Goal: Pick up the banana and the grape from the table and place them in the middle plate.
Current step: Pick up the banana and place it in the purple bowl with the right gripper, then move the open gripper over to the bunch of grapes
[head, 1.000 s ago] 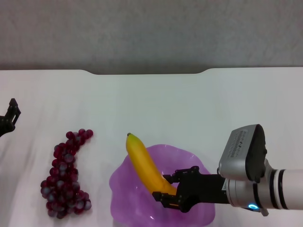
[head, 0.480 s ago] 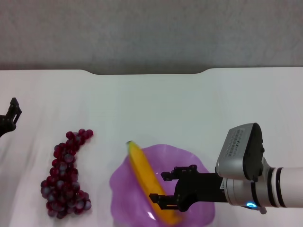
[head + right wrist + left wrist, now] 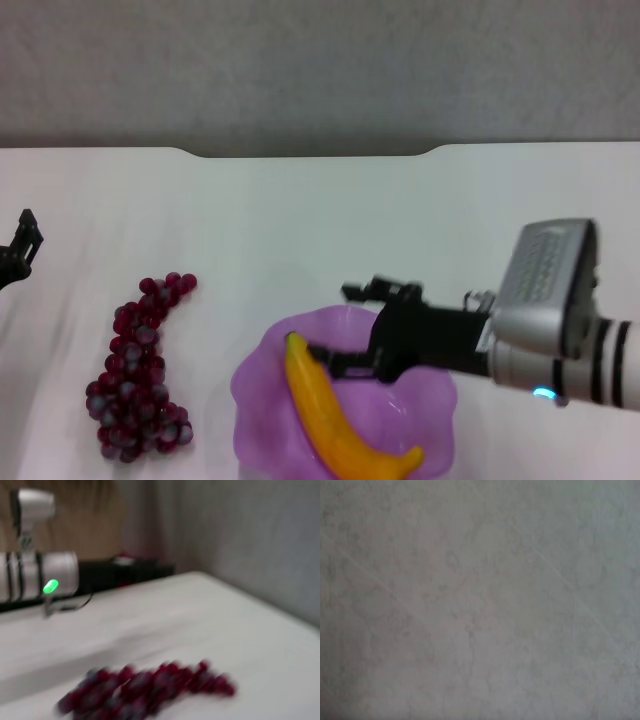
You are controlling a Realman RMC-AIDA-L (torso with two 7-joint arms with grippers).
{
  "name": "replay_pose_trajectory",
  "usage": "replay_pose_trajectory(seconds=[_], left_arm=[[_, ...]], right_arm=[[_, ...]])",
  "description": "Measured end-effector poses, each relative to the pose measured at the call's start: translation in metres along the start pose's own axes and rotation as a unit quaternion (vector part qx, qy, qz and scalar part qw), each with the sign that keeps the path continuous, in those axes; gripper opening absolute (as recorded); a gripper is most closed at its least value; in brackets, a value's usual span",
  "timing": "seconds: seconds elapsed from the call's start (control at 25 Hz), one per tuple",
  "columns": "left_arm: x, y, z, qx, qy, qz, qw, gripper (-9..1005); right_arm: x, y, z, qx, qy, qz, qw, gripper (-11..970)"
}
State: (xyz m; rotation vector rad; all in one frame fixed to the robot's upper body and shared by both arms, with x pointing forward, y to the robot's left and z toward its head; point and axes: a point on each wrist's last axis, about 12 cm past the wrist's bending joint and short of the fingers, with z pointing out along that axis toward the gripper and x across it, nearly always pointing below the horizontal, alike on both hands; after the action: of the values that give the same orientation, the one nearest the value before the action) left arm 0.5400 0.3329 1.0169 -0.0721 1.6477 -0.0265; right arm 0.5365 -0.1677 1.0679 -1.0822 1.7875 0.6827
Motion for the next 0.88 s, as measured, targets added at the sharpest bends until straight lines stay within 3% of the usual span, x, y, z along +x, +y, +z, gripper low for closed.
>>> replay_pose_trajectory(seconds=[0.12, 0.2, 0.28, 0.36, 0.44, 0.68, 0.88], left_arm=[[0.0, 0.0, 0.0, 0.001, 0.0, 0.0, 1.0, 712], [0.0, 0.0, 0.0, 0.001, 0.0, 0.0, 1.0, 712], [0.0, 0.0, 0.0, 0.0, 0.001, 0.0, 1.0, 712], [0.0, 0.0, 0.0, 0.0, 0.001, 0.0, 1.0, 711], [0.0, 0.0, 0.0, 0.0, 0.001, 0.0, 1.0, 711], [0.0, 0.0, 0.0, 0.001, 0.001, -0.002, 1.0, 712], [0.0, -0.003, 0.001, 0.005, -0.001, -0.003, 1.0, 712]], right_arm=[[-0.004, -0.012, -0.012, 0.043, -0.041, 0.002, 0.998, 893], [-0.001, -0.036, -0.03, 0.104, -0.084, 0.021, 0.991, 891], [0.001, -0.044, -0.037, 0.124, -0.099, 0.032, 0.987, 890], [0.012, -0.062, -0.06, 0.188, -0.154, 0.052, 0.969, 888], [0.017, -0.065, -0.066, 0.205, -0.17, 0.053, 0.963, 888], [0.055, -0.065, -0.102, 0.314, -0.256, 0.052, 0.913, 888], [0.081, -0.062, -0.119, 0.386, -0.256, 0.062, 0.884, 889]])
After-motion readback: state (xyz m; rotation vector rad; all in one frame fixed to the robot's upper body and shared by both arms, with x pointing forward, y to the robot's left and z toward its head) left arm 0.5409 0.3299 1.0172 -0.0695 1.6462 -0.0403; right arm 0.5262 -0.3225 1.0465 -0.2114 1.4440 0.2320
